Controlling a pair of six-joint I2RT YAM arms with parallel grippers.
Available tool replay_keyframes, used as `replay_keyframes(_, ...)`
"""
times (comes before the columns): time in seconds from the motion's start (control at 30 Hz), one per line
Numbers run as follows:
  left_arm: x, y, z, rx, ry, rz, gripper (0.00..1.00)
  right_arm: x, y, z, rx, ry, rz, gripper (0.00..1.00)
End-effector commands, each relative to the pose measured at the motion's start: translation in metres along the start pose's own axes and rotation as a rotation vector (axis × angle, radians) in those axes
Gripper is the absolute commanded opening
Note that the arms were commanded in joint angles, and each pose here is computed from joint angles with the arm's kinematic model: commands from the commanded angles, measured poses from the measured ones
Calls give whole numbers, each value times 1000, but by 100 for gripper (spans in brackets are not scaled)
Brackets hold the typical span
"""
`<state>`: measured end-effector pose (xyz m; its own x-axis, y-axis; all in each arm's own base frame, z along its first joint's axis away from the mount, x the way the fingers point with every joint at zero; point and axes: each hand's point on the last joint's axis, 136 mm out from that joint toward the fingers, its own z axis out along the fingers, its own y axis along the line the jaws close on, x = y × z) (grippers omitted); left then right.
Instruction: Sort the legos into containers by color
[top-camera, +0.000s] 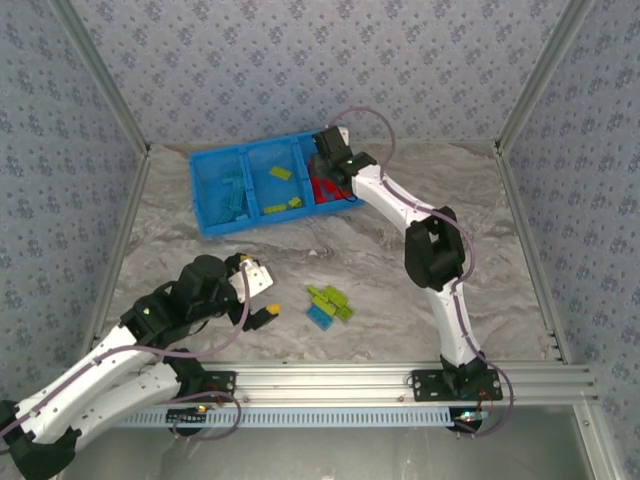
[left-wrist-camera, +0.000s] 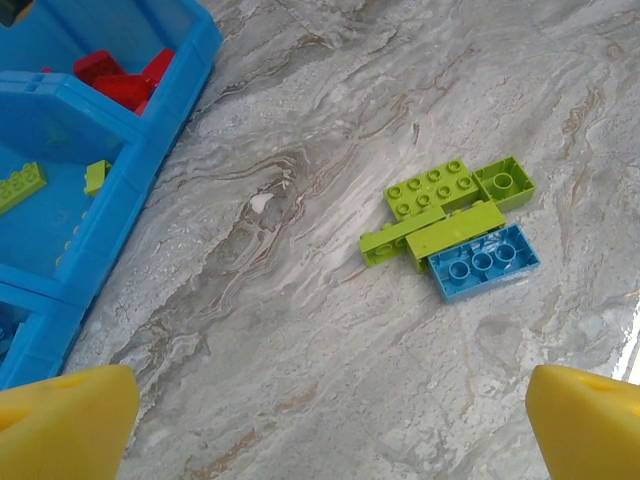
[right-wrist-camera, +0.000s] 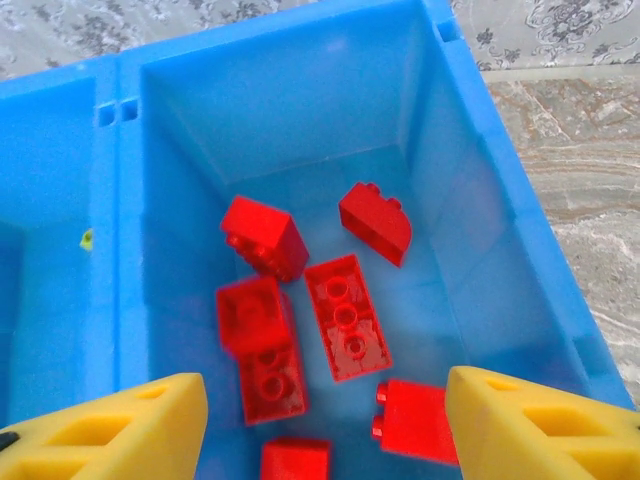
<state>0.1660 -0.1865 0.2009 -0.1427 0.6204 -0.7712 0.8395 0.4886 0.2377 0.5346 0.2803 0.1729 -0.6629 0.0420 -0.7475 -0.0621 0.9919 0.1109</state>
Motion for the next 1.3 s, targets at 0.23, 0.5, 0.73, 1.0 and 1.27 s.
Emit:
replay_keyframes(0.23, -17, 26, -4, -111, -58, -155, 99, 26, -28, -160, -233, -42, -35, 80)
replay_keyframes(0.5, -5, 63, 6, -334, 29, -932, 99, 122, -67, -249, -391, 21, -3, 91)
replay_keyframes(0.73, 33, 4, 86, -217, 157, -1632, 81, 185, -90, -262, -405, 115, 79, 94)
replay_keyframes(1.0, 20, -33, 145, -202, 309, -1684, 71, 226, -78, -245, -439, 297, 83, 95)
replay_keyframes(1.27, 32, -37, 187, -269, 398, -1641, 61, 225, -75, -245, -452, 266, 125, 95)
